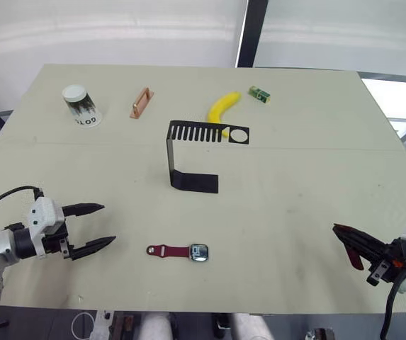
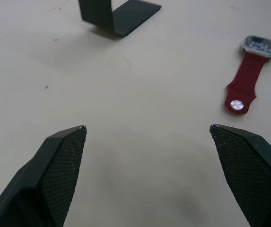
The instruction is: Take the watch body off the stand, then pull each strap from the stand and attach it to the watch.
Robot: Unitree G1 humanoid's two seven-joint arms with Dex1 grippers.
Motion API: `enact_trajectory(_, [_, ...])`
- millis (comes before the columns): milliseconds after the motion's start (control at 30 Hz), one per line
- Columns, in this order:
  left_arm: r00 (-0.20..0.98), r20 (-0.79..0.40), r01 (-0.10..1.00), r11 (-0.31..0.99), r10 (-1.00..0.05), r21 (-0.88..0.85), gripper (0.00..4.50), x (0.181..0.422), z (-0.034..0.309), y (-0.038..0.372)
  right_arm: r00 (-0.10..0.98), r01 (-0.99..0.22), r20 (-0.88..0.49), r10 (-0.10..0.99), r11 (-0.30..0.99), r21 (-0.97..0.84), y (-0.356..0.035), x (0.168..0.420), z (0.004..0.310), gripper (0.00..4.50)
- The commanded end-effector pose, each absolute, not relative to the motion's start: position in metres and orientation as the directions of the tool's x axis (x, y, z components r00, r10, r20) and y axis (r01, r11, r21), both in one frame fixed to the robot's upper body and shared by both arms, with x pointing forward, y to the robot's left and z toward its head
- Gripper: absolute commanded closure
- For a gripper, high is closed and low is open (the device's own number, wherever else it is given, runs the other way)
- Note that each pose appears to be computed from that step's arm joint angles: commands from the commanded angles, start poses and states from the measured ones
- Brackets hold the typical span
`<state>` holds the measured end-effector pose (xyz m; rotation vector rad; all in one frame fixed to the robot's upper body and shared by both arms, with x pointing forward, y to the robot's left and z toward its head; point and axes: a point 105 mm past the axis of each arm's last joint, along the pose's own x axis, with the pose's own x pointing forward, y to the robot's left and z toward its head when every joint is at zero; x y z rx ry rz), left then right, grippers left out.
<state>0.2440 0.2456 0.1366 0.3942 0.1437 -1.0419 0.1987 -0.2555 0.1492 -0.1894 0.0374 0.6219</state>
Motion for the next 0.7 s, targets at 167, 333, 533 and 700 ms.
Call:
enact_trajectory(167, [0.241,-0.377,0.959,0.160,-0.894,0.234,0.01,0.226,0.132,0.165,0.702,-0.701,-0.044,0.711,0.679,-0.220,-0.211,0.188,0.157,4.50])
enact_trajectory(333, [0.162,-0.406,0.966,0.061,-0.900,0.251,0.01,0.228,0.115,0.124,0.581,-0.799,-0.071,0.811,0.551,-0.239,-0.174,0.183,0.149,4.50])
enact_trajectory(533, [0.152,-0.427,0.960,0.031,-0.891,0.279,0.01,0.236,0.092,0.102,0.531,-0.833,-0.085,0.843,0.501,-0.233,-0.156,0.178,0.147,4.50])
enact_trajectory(700, [0.187,-0.407,0.951,0.061,-0.894,0.303,0.01,0.248,0.086,0.093,0.525,-0.839,-0.098,0.845,0.495,-0.228,-0.152,0.174,0.147,4.50])
